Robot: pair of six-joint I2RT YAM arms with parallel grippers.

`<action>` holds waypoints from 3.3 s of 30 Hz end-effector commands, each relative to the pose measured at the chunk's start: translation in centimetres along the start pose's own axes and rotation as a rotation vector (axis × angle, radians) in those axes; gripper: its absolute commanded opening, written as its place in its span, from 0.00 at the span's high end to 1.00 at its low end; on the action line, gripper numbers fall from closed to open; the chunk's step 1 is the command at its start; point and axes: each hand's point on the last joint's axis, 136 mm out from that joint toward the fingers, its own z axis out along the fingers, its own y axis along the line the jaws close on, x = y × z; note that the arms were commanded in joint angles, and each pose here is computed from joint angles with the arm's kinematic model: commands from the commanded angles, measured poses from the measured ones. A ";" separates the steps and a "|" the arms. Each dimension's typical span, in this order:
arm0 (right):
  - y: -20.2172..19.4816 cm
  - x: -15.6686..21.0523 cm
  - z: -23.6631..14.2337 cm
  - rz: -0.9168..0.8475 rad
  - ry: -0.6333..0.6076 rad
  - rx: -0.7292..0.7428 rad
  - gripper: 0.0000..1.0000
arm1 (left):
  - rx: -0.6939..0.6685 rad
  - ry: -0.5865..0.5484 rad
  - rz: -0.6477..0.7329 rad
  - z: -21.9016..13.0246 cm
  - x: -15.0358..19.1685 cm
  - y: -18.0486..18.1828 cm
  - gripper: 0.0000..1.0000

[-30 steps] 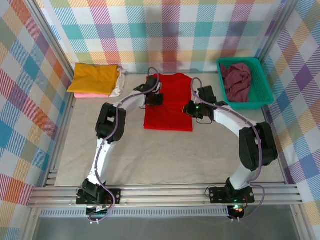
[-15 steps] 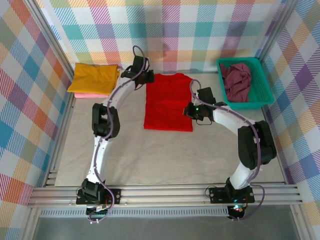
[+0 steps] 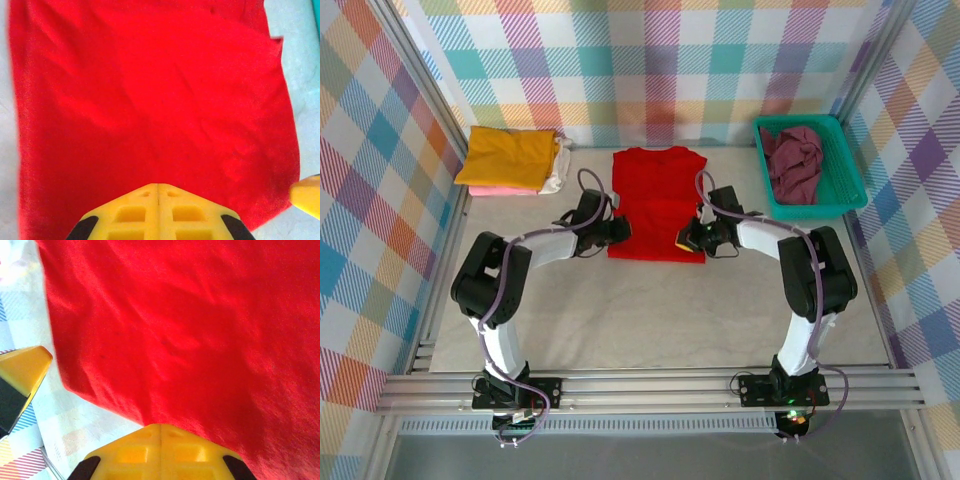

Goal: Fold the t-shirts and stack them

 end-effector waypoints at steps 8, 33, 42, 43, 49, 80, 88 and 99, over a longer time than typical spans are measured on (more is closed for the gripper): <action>-3.9 1.3 1.5 0.069 0.016 0.034 1.00 | -0.069 0.060 -0.074 1.3 5.4 4.1 1.00; -3.5 9.8 -7.9 0.029 0.005 0.107 0.96 | -0.266 0.109 -0.171 -9.5 12.2 4.7 1.00; -4.5 9.8 -7.9 0.023 -0.018 0.127 0.92 | -0.251 0.084 -0.350 -14.7 13.9 6.5 0.69; -4.5 9.8 -7.5 0.027 -0.010 0.121 0.92 | -0.243 0.087 -0.358 -14.6 14.1 6.7 0.69; -4.4 9.5 -6.6 0.024 0.018 0.110 0.90 | -0.188 0.114 -0.338 -12.8 13.5 6.0 0.65; -5.6 10.3 -5.9 0.038 0.009 0.113 0.90 | -0.181 0.161 -0.294 -7.9 12.4 6.0 0.68; -5.8 10.7 -5.9 0.045 0.017 0.114 0.90 | -0.176 0.164 -0.266 -6.9 11.7 5.5 0.77; -6.7 11.8 -5.7 0.066 0.031 0.132 0.90 | -0.152 0.168 -0.249 -6.6 11.1 4.4 1.00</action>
